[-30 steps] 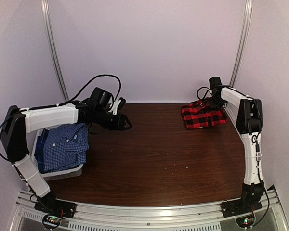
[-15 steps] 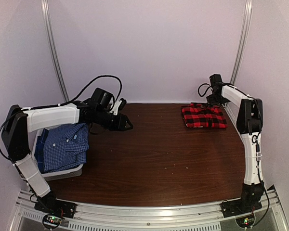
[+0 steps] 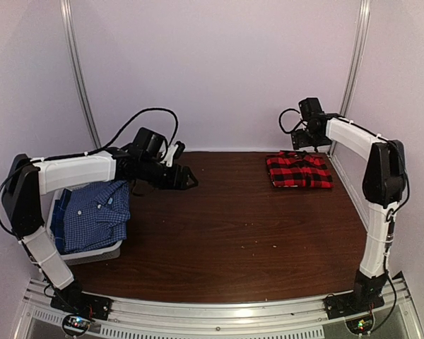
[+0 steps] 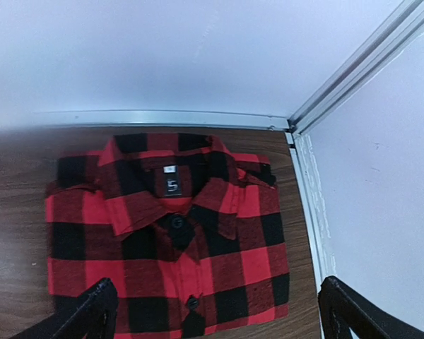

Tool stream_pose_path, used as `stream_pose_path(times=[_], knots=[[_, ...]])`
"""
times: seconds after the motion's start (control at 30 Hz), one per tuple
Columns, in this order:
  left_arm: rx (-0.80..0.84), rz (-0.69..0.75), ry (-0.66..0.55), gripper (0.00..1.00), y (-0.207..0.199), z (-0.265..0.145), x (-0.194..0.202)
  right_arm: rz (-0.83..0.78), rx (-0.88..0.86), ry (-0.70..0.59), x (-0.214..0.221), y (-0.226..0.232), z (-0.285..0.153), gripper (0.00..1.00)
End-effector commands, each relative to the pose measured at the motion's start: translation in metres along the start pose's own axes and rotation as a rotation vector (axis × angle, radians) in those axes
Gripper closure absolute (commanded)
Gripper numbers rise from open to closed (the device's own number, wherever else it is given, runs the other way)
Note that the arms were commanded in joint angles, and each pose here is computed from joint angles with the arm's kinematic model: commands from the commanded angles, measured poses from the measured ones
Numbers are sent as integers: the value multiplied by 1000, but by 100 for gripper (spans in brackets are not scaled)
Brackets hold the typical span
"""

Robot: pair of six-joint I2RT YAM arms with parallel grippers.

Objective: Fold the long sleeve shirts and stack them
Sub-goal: Reset both arms

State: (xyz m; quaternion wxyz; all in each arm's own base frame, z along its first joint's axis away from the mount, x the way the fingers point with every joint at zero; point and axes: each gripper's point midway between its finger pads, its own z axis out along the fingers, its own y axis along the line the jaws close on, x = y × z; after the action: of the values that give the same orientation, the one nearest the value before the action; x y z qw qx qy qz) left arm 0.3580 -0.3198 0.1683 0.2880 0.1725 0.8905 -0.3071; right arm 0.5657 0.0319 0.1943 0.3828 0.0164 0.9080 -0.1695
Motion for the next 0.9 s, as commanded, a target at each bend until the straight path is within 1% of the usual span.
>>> stream_pose_path(times=[0.0,0.07,0.2,0.23,0.3,0.37,0.43,0.67,0.77,0.87], knots=[[6,37,-131,24,-10,-25,-36,80,-120,-97,-10,30,-46,0],[6,40,-142,20,-11,-29,-37,86,-165,-123,-6,44,-65,0],[-5,45,-169,16,-9,-39,-33,89,-287,-168,7,77,-103,0],[-3,47,-177,13,-9,-42,-32,91,-317,-174,11,84,-112,0],[6,45,-195,10,-11,-47,-30,87,-392,-190,19,104,-133,0],[14,44,-211,7,-13,-54,-27,90,-447,-208,25,114,-153,0],[22,44,-229,3,-14,-60,-25,95,-495,-223,32,124,-171,0],[46,77,-290,2,-28,-80,-16,126,-640,-274,51,147,-231,0],[57,95,-310,2,-37,-84,-12,168,-693,-279,65,148,-246,0],[71,108,-325,2,-45,-87,-8,214,-709,-293,73,138,-254,0]])
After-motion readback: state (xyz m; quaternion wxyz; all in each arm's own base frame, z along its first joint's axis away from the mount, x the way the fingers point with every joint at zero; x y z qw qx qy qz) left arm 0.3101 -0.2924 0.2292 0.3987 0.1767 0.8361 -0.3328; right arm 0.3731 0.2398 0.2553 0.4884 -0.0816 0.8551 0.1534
